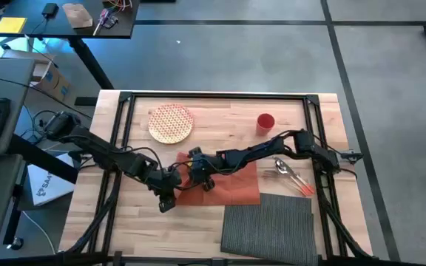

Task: Set table place
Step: Fold the orange table napkin

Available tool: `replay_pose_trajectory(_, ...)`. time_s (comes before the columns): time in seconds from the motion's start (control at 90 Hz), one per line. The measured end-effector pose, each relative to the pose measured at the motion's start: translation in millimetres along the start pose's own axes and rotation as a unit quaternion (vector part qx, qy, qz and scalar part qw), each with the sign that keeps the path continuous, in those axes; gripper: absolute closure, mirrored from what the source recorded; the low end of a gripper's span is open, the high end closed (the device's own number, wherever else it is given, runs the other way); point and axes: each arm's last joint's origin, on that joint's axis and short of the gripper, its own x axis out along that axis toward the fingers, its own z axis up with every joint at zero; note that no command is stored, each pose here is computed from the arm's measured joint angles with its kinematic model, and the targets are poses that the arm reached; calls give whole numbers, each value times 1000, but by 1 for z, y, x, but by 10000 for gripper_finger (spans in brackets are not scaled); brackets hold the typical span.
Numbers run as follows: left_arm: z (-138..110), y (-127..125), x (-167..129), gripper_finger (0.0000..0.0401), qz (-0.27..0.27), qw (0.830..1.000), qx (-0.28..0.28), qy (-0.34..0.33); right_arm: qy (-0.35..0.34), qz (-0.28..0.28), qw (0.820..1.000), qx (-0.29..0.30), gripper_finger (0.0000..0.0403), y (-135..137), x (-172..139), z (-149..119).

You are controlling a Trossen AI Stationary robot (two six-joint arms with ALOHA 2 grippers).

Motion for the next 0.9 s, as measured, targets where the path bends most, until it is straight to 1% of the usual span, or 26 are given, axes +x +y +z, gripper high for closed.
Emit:
replay_pose_trajectory(0.089,-5,-1,-8,401,50,999,4,15,23,5,998,62,361,-4,-3,5)
replay_pose_trajectory(0.111,-6,-2,-10,401,65,998,4,16,31,4,997,77,376,-5,-5,7)
replay_pose_trajectory(0.144,-6,-3,-15,401,85,996,5,14,41,4,995,96,388,-8,-7,10)
replay_pose_trajectory(0.2,-6,-5,-25,401,120,993,9,6,50,-6,992,119,394,-16,-13,20)
replay_pose_trajectory(0.256,-4,-8,-36,401,150,989,14,-7,65,-12,991,120,400,-24,-24,30)
replay_pose_trajectory(0.322,0,-10,-53,401,187,982,16,-29,62,-24,990,121,401,-39,-44,50)
replay_pose_trajectory(0.4,6,-13,-79,401,228,972,16,-58,70,-31,988,135,402,-61,-77,71)
replay_pose_trajectory(0.5,13,-17,-115,401,275,956,14,-105,90,-41,979,177,403,-90,-125,92)
replay_pose_trajectory(0.589,22,-23,-152,401,283,944,23,-167,97,-56,969,220,403,-113,-168,105)
replay_pose_trajectory(0.622,24,-25,-164,401,282,940,30,-186,96,-65,965,237,403,-117,-179,106)
replay_pose_trajectory(0.656,28,-28,-176,401,278,937,38,-209,75,-69,962,253,403,-121,-197,106)
replay_pose_trajectory(0.711,33,-34,-196,401,267,931,51,-245,72,-59,957,275,403,-122,-218,100)
replay_pose_trajectory(0.756,36,-38,-210,401,258,926,65,-268,55,-52,950,302,403,-125,-240,100)
replay_pose_trajectory(0.811,41,-44,-226,401,240,920,82,-300,48,-40,943,327,403,-125,-260,99)
replay_pose_trajectory(0.9,48,-54,-245,401,208,911,113,-338,15,-3,939,344,403,-123,-289,104)
